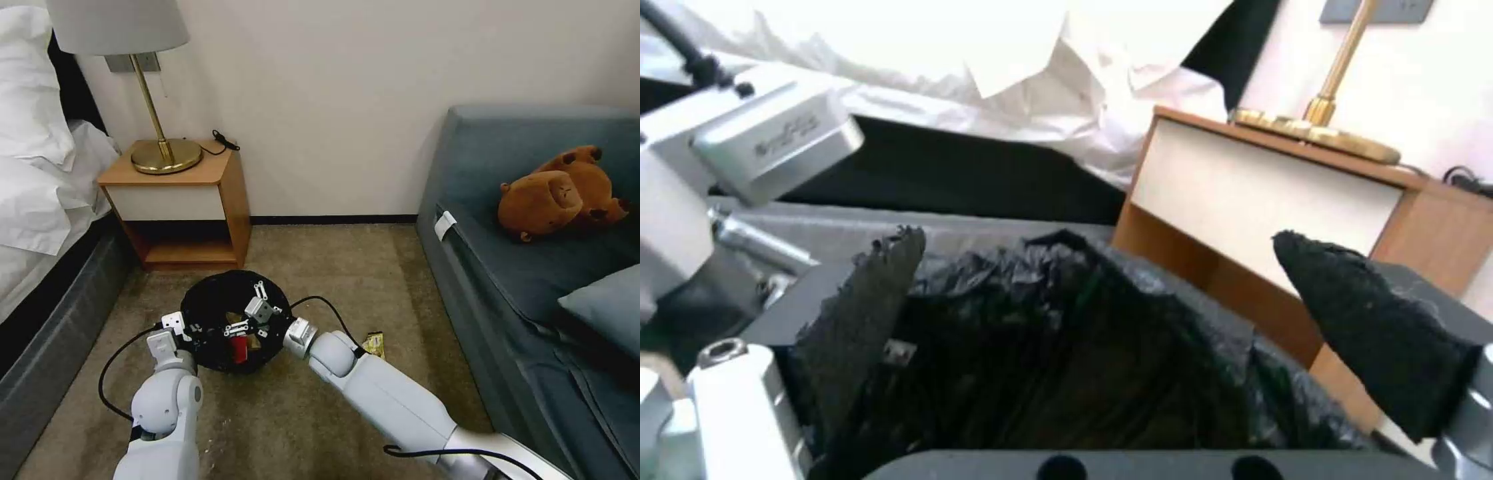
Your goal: Pick up the trash bin, then pick up the garbage on the floor and place it into the trash bin.
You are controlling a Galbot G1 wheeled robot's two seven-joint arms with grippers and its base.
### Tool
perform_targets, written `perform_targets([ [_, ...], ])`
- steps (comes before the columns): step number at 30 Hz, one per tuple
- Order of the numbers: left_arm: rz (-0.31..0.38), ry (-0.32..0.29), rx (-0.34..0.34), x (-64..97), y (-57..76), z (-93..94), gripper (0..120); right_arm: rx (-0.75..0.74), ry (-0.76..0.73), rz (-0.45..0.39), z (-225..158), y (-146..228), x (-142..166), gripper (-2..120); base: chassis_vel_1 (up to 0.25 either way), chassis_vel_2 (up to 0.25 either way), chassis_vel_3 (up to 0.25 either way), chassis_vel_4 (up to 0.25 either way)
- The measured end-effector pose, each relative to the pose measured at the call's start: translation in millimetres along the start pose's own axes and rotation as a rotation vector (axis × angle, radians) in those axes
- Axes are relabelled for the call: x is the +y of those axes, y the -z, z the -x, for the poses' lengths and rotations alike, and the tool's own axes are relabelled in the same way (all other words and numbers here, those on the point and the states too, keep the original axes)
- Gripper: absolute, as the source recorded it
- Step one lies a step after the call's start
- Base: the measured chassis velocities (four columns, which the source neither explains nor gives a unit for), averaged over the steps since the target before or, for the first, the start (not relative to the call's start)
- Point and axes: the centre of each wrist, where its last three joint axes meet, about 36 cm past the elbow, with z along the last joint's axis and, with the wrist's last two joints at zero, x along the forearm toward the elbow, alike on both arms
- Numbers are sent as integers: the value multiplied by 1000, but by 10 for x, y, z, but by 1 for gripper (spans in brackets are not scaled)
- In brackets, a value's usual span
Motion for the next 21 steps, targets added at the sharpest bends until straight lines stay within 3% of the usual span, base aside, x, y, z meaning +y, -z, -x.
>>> perform_targets([
  [18,2,1,4,10,13,-5,3,-28,-128,-45,-132,293,-440,100,0,0,0,0],
  [21,4,-1,7,7,1,-13,3,-29,-232,-83,-309,431,-618,100,0,0,0,0],
])
